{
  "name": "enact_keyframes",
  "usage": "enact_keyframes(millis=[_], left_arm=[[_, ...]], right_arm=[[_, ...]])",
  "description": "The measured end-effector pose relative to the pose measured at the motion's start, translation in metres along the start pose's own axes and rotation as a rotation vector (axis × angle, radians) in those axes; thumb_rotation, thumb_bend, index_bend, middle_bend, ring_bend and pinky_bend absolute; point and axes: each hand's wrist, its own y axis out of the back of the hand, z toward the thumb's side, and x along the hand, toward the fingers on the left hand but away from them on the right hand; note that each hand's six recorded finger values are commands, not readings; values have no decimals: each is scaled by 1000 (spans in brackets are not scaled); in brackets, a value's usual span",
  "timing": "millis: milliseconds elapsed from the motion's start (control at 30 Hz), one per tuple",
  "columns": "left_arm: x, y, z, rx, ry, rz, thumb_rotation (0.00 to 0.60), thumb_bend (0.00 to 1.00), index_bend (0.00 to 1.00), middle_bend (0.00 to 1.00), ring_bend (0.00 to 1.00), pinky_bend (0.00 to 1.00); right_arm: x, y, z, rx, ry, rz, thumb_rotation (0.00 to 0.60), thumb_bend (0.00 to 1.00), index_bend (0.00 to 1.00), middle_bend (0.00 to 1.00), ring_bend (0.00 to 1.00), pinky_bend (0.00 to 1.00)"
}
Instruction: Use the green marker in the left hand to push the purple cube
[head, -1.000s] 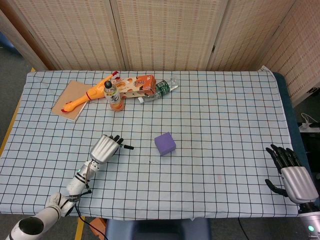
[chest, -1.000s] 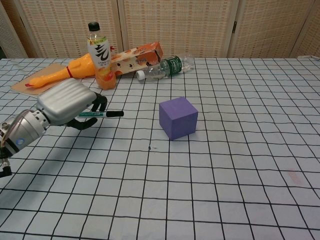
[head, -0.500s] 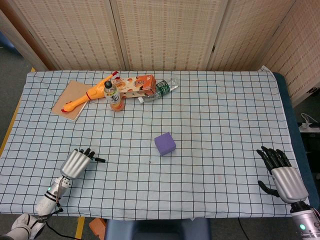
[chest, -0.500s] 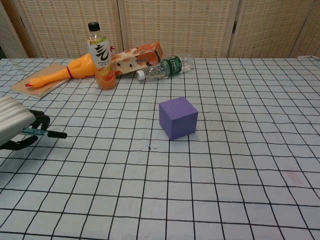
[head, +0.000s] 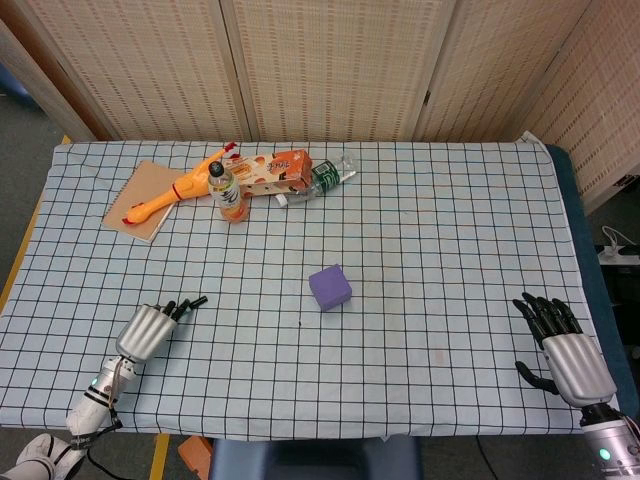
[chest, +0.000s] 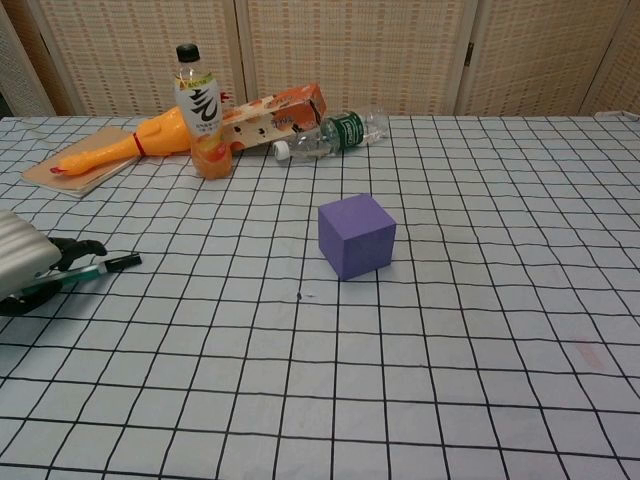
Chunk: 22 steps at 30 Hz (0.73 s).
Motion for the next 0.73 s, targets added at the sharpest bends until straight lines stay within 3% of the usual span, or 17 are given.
enact_keyframes(millis=[300, 400, 467, 533, 633, 733], left_arm=[[-13, 10, -11, -34, 33, 28, 600, 470, 99, 276, 711, 857], [-23, 16, -19, -65, 67, 43, 600, 442, 96, 244, 513, 697], [-31, 20, -22, -105, 93, 49, 600, 417, 88, 194, 306, 501], [-44, 26, -25, -176, 127, 59, 600, 398, 79, 157, 189, 359], [-66, 39, -27, -319, 180, 78, 600, 371, 55, 111, 97, 233], [-89, 55, -30, -490, 220, 86, 600, 355, 9, 51, 36, 194]], right_arm=[[1, 1, 0, -2, 0, -3, 600, 177, 0, 0, 0, 0], [1, 2, -1, 0, 0, -3, 600, 177, 0, 0, 0, 0], [1, 2, -1, -1, -1, -4, 600, 177, 0, 0, 0, 0], [1, 2, -1, -1, -3, -8, 600, 177, 0, 0, 0, 0], [1, 2, -1, -3, -2, -11, 600, 177, 0, 0, 0, 0], [0, 1, 1, -2, 5, -12, 600, 177, 0, 0, 0, 0]])
